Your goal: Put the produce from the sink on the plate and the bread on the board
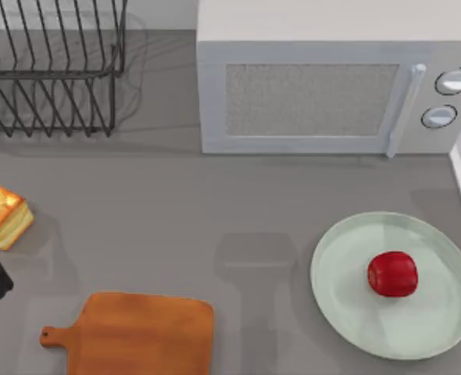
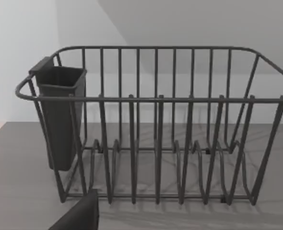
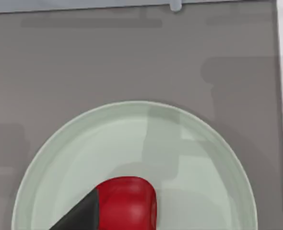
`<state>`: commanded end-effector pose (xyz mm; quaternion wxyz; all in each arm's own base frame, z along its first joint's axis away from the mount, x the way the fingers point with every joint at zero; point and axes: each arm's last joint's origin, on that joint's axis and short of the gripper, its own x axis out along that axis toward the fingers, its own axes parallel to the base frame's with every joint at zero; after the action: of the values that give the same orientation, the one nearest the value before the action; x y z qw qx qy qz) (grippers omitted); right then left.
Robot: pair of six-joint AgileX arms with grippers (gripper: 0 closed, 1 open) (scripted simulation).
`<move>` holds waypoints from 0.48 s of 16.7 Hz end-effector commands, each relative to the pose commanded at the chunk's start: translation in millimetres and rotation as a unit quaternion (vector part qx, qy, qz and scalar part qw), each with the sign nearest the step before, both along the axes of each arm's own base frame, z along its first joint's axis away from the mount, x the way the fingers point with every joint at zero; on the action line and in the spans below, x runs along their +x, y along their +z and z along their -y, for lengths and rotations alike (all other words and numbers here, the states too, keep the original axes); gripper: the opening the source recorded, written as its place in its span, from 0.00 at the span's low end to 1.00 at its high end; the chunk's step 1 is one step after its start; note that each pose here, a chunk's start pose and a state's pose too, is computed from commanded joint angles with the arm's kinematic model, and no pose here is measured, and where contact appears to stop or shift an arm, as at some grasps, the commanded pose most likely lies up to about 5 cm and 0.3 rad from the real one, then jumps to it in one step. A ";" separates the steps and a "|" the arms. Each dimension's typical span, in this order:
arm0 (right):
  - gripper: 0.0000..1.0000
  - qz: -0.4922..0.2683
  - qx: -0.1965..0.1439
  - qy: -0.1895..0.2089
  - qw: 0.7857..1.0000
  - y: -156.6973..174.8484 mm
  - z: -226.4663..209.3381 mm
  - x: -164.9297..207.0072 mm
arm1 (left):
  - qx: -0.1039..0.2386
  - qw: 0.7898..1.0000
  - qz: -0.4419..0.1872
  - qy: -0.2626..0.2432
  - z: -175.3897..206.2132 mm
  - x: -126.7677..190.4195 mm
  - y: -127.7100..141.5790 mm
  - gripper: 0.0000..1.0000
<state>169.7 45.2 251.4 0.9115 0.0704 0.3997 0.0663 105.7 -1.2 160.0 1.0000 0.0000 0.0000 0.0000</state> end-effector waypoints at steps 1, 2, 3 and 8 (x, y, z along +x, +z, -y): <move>1.00 0.047 0.001 -0.004 0.999 -5.1 8.0 -12.0 | 0.000 1.000 0.000 0.000 0.0 0.0 0.0 1.00; 1.00 0.094 0.000 -0.009 0.996 -11.6 15.0 -23.0 | 0.000 1.000 0.000 0.000 0.0 0.0 0.0 1.00; 1.00 0.140 -0.003 -0.015 0.990 -19.6 21.1 -32.9 | 0.000 1.000 0.000 0.000 0.0 0.0 0.0 1.00; 1.00 0.324 -0.039 -0.047 0.944 -66.2 39.7 -60.9 | 0.000 1.000 0.000 0.000 0.0 0.0 0.0 1.00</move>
<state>108.8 5.4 185.2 0.9960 0.0279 0.0808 0.0270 105.7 -1.2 160.0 1.0000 0.0000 0.0000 0.0000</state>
